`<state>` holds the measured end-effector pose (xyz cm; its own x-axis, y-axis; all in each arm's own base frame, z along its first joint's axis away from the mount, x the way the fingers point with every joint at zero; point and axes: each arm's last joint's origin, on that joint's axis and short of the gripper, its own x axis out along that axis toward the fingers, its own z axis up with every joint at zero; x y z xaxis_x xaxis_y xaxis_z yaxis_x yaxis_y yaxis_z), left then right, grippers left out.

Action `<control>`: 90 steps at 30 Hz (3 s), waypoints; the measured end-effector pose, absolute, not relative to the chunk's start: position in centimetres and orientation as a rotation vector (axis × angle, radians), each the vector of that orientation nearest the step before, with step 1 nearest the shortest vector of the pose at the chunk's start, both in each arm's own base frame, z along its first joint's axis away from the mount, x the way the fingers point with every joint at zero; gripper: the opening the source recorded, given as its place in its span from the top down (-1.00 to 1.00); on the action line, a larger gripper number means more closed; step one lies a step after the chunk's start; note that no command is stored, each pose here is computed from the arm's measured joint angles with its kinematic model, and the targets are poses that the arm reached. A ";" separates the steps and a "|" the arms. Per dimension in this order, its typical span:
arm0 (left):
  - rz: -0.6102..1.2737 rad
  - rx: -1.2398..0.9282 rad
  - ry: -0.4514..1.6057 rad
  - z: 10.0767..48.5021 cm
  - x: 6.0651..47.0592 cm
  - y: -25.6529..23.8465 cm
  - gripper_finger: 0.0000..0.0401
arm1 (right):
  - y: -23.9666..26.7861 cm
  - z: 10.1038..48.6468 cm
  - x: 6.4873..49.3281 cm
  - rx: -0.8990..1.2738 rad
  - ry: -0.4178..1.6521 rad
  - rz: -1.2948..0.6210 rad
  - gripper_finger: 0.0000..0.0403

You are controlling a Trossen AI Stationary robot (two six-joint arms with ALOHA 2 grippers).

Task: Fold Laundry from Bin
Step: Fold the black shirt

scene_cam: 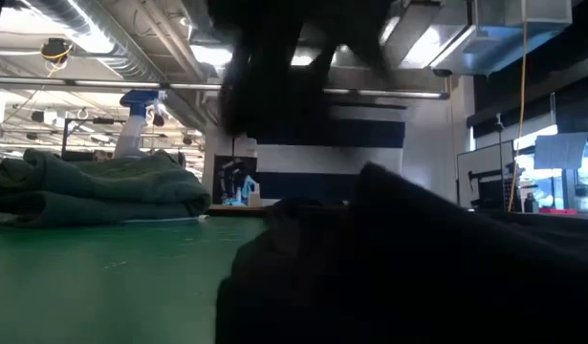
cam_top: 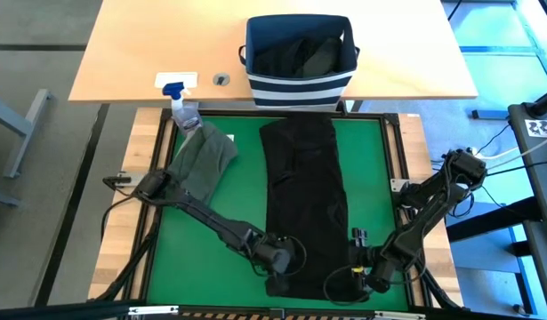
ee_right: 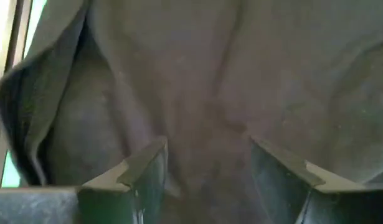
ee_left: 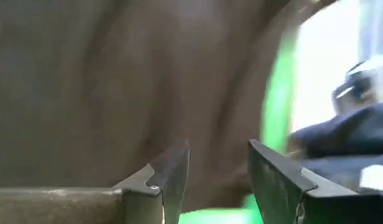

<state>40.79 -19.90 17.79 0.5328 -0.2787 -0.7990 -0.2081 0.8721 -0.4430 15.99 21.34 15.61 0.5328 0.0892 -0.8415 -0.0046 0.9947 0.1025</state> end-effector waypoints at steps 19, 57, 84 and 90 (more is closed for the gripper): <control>-0.114 -0.374 0.954 14.9 40.8 -24.2 0.22 | 18.1 15.7 19.6 -0.021 0.951 -0.055 -0.10; -0.225 -0.530 1.054 14.2 41.2 -24.1 0.22 | 16.6 15.6 20.9 -0.021 0.970 -0.093 -0.10; 0.037 -0.426 0.917 18.8 42.2 -18.3 0.22 | 16.0 15.5 21.1 -0.019 1.003 -0.108 -0.10; 0.228 -0.335 0.969 16.3 42.9 -13.9 0.22 | 13.7 14.9 22.1 0.008 1.043 -0.151 -0.10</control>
<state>42.93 -13.87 16.27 0.5486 0.0403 -0.8351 -0.3360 0.9253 -0.1760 22.14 13.68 14.87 0.4940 -0.1204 -0.8611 0.1284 0.9896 -0.0647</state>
